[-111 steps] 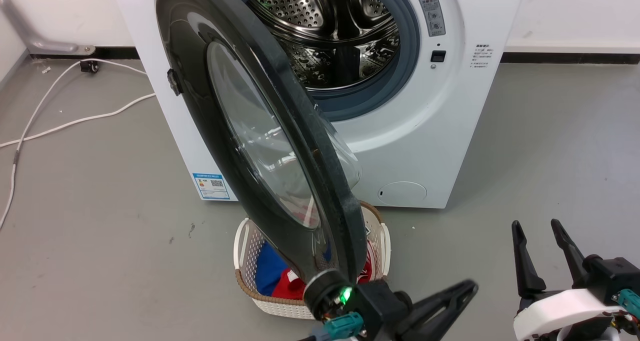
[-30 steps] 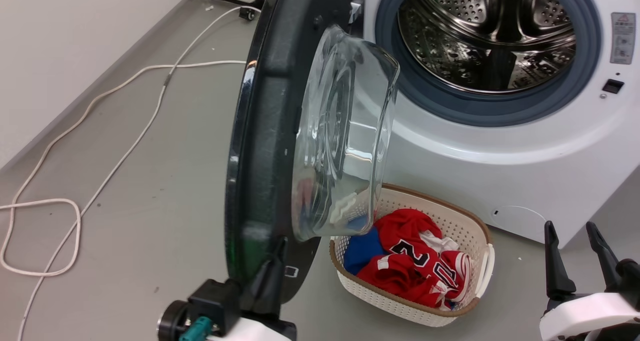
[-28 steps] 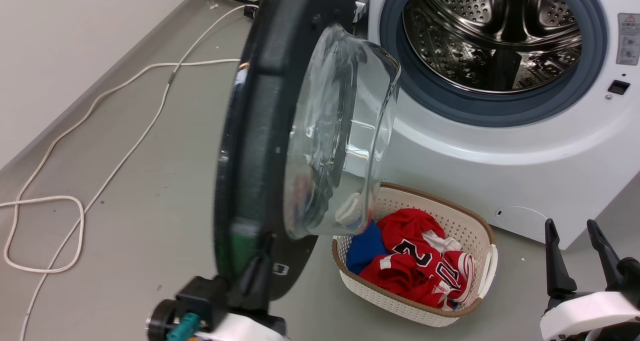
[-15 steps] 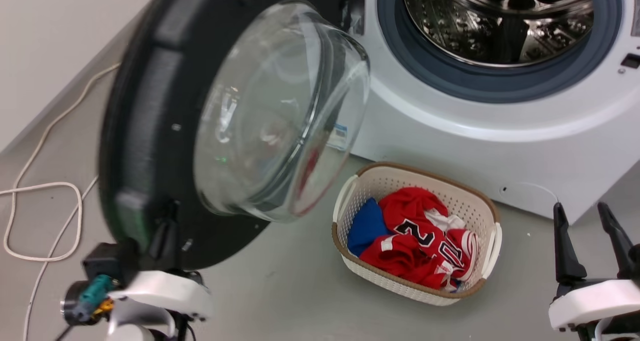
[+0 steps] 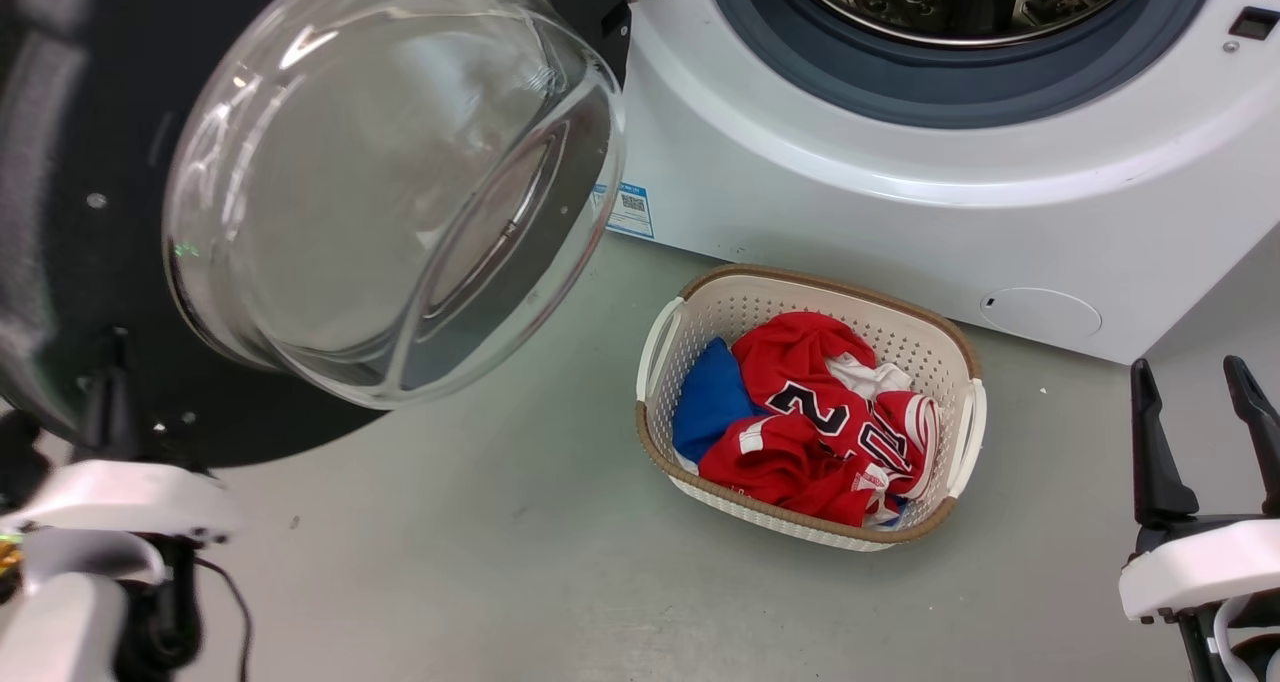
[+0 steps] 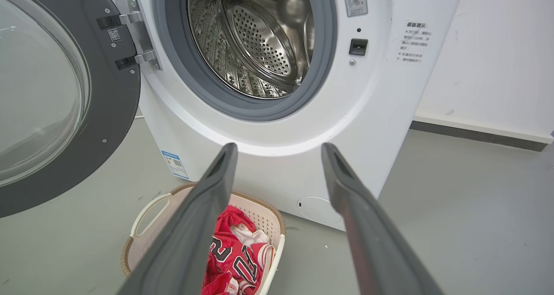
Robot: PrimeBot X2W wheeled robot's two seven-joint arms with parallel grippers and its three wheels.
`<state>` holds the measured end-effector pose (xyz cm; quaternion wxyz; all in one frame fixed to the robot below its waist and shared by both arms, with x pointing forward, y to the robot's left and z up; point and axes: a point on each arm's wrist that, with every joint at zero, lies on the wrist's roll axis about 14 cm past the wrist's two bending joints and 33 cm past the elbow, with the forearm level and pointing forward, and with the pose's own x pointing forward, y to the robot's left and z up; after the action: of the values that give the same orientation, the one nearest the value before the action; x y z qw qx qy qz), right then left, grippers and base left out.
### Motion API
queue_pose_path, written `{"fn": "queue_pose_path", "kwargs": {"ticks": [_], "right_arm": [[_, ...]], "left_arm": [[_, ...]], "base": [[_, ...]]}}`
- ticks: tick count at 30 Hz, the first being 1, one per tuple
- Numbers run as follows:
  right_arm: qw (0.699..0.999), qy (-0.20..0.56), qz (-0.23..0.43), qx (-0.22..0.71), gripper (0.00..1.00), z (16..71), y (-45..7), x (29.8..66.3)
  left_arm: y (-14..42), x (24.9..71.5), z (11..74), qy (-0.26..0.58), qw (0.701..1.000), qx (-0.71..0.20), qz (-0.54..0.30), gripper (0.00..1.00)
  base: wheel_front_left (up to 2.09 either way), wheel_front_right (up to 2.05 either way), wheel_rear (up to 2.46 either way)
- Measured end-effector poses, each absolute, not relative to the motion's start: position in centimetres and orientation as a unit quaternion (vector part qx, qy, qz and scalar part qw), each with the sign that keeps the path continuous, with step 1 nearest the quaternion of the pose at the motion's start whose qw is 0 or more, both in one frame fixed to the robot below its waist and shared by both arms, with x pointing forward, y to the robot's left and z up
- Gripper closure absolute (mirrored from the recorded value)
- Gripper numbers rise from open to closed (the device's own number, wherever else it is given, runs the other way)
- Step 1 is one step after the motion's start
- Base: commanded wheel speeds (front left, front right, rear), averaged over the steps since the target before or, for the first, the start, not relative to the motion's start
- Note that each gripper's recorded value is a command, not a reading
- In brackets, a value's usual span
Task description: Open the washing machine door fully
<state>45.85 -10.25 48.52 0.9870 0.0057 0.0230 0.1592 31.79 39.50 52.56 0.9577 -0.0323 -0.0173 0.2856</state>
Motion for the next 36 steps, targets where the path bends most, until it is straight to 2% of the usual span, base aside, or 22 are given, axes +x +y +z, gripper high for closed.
{"fn": "queue_pose_path", "kwargs": {"ticks": [8, 17, 28, 36], "right_arm": [[0.987, 0.022, 0.156, 0.003, 0.0, 48.6, -10.5, 46.2], [0.987, 0.018, 0.161, 0.005, 0.0, 49.1, -10.2, 45.8], [0.987, 0.001, 0.161, 0.017, 0.0, 50.6, -9.8, 43.5], [0.989, -0.007, 0.149, 0.017, 0.0, 51.1, -10.7, 41.7]], "left_arm": [[43.1, 31.4, 53.4, -0.026, 0.949, -0.018, 0.314, 1.0], [42.8, 31.4, 53.6, -0.042, 0.947, -0.021, 0.318, 1.0], [37.4, 28.5, 53.0, -0.064, 0.957, -0.045, 0.279, 1.0], [30.1, 29.2, 51.6, -0.046, 0.978, -0.069, 0.193, 1.0]], "base": [[0.0, 0.0, 0.0], [0.0, 0.0, 0.0], [0.0, 0.0, 0.0], [0.0, 0.0, 0.0]]}}
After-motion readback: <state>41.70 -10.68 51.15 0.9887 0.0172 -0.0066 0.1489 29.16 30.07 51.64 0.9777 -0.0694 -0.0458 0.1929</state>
